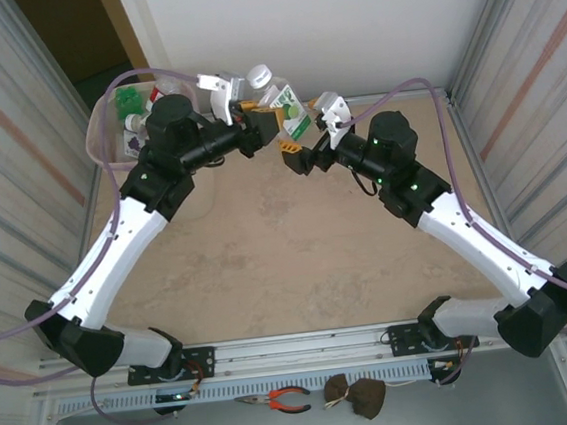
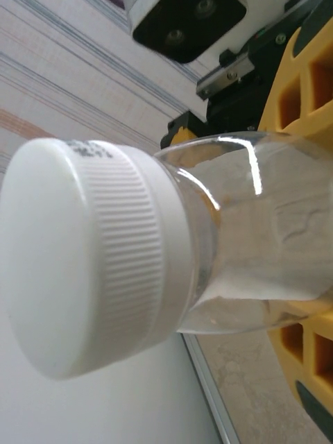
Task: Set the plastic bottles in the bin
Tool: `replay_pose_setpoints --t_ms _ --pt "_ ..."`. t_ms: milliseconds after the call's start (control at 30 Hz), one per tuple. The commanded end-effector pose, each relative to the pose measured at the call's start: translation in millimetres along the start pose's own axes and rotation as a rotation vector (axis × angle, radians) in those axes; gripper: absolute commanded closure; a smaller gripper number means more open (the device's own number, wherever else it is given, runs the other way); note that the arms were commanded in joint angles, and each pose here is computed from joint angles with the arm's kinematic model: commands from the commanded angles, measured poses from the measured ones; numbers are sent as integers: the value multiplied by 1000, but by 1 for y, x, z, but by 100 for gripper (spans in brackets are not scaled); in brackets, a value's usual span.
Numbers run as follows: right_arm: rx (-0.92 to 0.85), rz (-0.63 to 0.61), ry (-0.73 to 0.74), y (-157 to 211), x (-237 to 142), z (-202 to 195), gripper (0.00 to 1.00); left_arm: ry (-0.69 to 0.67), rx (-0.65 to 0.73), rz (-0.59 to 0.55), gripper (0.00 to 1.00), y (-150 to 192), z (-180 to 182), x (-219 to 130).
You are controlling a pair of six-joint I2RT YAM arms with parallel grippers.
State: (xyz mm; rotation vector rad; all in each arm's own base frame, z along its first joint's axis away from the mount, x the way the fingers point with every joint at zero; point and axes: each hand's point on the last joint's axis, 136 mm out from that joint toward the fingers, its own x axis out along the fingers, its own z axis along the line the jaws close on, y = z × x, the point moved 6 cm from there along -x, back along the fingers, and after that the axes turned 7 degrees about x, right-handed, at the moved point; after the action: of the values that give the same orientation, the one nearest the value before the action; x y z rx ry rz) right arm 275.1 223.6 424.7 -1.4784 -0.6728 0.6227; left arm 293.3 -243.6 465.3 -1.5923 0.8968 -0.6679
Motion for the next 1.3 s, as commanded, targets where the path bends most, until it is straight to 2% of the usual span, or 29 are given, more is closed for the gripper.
replay_pose_setpoints --t_ms 0,233,333,500,800,900,1033,1167,1267 --pt "-5 -40 0 -13 -13 4 3 -82 29 -32 69 -17 11 -19" --pt "-19 -29 37 -11 -28 2 2 -265 -58 -83 70 -25 54 -70" --pt "-19 -26 50 -10 -33 1 2 -342 -148 -121 71 -26 77 -98" --pt "-17 -21 60 -8 -37 0 2 -507 -296 -173 74 -16 112 -141" --pt "-14 -11 59 -6 -37 -1 2 -760 -525 -209 72 14 150 -197" --pt "-10 -6 60 -4 -37 -1 2 -797 -595 -200 66 23 162 -208" --pt "-7 -6 59 -4 -36 -1 2 -823 -696 -185 66 37 181 -215" --pt "-5 -4 58 -3 -36 -1 2 -755 -750 -203 67 44 202 -213" --pt "-4 -1 59 -3 -36 -1 2 -719 -769 -171 67 47 215 -205"
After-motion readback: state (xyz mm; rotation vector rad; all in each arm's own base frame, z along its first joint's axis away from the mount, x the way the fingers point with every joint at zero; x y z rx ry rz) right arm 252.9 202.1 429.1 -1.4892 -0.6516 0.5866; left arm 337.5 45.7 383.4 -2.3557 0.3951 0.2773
